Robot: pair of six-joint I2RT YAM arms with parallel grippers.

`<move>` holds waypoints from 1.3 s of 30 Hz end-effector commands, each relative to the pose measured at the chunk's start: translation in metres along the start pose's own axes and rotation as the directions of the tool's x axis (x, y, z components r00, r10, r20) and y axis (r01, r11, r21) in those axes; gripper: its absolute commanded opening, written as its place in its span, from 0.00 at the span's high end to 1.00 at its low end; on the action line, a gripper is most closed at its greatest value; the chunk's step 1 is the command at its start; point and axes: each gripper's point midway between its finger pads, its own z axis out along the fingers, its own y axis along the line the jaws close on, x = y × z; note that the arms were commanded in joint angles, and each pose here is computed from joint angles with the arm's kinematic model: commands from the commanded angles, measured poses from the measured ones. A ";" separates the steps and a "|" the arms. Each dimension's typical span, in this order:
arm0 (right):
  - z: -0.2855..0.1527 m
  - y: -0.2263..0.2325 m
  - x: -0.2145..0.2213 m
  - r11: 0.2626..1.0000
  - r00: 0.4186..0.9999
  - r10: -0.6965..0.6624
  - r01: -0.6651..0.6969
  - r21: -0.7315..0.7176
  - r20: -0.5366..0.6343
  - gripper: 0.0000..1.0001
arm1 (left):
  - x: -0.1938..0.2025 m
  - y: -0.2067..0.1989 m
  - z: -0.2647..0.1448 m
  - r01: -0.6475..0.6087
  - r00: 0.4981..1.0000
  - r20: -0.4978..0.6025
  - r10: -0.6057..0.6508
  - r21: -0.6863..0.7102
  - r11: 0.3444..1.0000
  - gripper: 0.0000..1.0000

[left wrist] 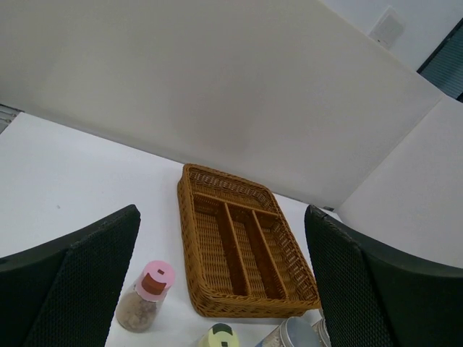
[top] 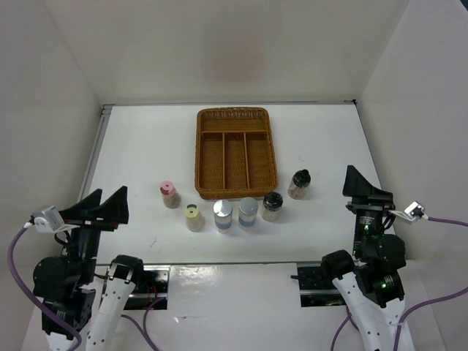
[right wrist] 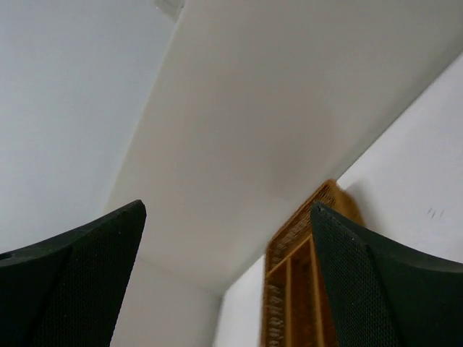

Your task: Organize the condiment bottles

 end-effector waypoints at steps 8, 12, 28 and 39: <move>-0.010 0.013 -0.003 0.968 0.971 0.240 -0.240 -0.069 -0.004 0.02 | -0.037 -0.030 -0.032 -0.016 0.993 0.119 -0.002 0.153 0.988 0.00; -0.014 0.025 0.006 0.985 0.995 0.076 -0.084 -0.149 -0.061 0.02 | -0.030 -0.052 -0.024 -0.077 0.996 0.053 0.066 0.260 0.963 0.00; 0.084 0.023 0.094 0.875 0.751 -0.417 0.485 -0.001 -0.513 0.02 | 0.148 0.035 0.088 -0.288 0.579 -0.807 0.113 -0.073 0.955 0.00; 0.091 -0.019 0.142 0.809 0.568 -0.452 0.586 -0.047 -0.688 0.02 | 0.201 0.094 0.081 -0.457 0.427 -0.904 0.001 -0.215 0.863 0.00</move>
